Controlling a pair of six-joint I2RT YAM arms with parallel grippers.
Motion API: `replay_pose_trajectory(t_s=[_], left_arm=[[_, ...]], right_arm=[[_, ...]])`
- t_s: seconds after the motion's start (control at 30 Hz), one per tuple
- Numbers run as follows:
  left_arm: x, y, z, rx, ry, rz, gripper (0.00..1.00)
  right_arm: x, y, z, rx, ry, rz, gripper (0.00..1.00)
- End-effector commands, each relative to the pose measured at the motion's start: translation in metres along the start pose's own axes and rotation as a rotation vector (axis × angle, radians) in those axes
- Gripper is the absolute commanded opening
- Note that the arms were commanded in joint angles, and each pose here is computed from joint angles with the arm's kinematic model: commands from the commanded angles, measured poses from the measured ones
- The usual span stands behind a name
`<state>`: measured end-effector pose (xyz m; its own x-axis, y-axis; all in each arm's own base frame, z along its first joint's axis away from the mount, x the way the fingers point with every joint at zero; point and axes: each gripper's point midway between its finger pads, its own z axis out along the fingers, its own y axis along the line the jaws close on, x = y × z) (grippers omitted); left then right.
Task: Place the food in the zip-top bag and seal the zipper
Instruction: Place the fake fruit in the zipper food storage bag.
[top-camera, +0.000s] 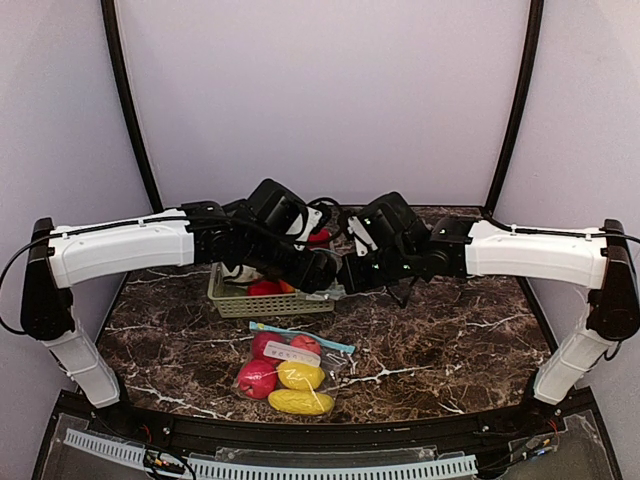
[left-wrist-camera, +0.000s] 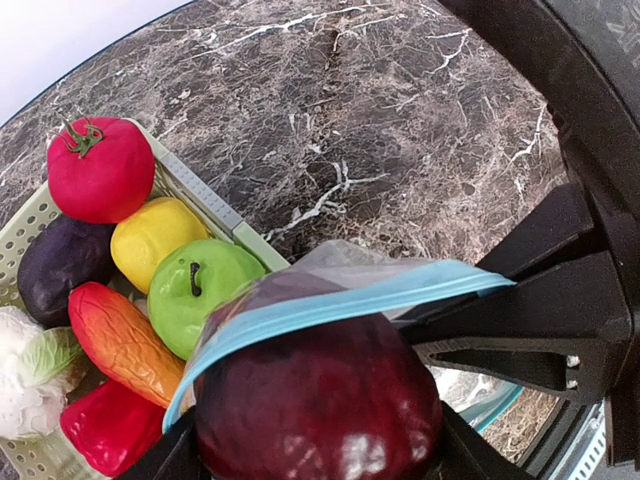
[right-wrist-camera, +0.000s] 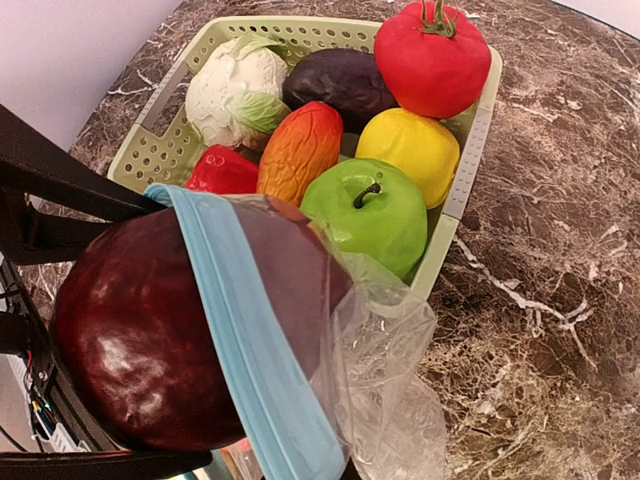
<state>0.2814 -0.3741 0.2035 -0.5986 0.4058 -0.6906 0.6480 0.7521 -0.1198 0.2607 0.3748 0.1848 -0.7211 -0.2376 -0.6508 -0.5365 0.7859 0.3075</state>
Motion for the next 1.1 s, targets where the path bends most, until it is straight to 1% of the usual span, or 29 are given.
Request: replay_pose_trajectory(t_s=[0.0, 0.03, 0.07, 0.2, 0.33, 0.37, 0.4, 0.43, 0.53, 0.73, 0.9, 1.07], left_arm=[[0.002, 0.016, -0.002, -0.085, 0.024, 0.026, 0.68], [0.002, 0.016, -0.003, -0.085, 0.027, 0.028, 0.71], [0.004, 0.016, -0.003, -0.085, 0.032, 0.030, 0.77], [0.002, 0.011, -0.009, -0.053, 0.022, 0.029, 0.87], [-0.003, -0.002, -0.022, 0.034, -0.019, 0.015, 0.94], [-0.008, -0.005, -0.029, 0.052, -0.046, 0.007, 0.95], [-0.006, -0.008, -0.030, 0.074, -0.044, 0.005, 0.97], [-0.011, -0.011, -0.037, 0.091, -0.068, -0.001, 0.98], [-0.011, -0.020, -0.049, 0.155, -0.087, -0.008, 0.99], [-0.009, -0.017, -0.064, 0.176, -0.118, -0.046, 0.99], [-0.005, -0.004, -0.063, 0.174, -0.137, -0.095, 0.99], [0.001, -0.012, -0.052, 0.239, -0.118, -0.117, 0.99]], right_arm=[[-0.010, 0.021, -0.009, -0.085, -0.034, -0.016, 0.00], [-0.010, 0.019, -0.009, -0.080, -0.034, -0.011, 0.00], [-0.010, 0.018, -0.007, -0.075, -0.032, -0.008, 0.00], [-0.012, 0.012, -0.006, -0.054, -0.030, 0.017, 0.00], [-0.013, 0.003, -0.005, -0.040, -0.028, 0.051, 0.00], [-0.013, 0.002, -0.005, -0.038, -0.027, 0.058, 0.00], [-0.013, 0.000, -0.005, -0.036, -0.025, 0.065, 0.00], [-0.013, -0.002, -0.005, -0.034, -0.024, 0.073, 0.00], [-0.014, -0.005, -0.005, -0.036, -0.023, 0.084, 0.00], [-0.016, -0.004, -0.004, -0.046, -0.024, 0.085, 0.00], [-0.016, 0.003, -0.005, -0.087, -0.017, 0.083, 0.00], [-0.015, 0.004, -0.006, -0.094, -0.017, 0.085, 0.00]])
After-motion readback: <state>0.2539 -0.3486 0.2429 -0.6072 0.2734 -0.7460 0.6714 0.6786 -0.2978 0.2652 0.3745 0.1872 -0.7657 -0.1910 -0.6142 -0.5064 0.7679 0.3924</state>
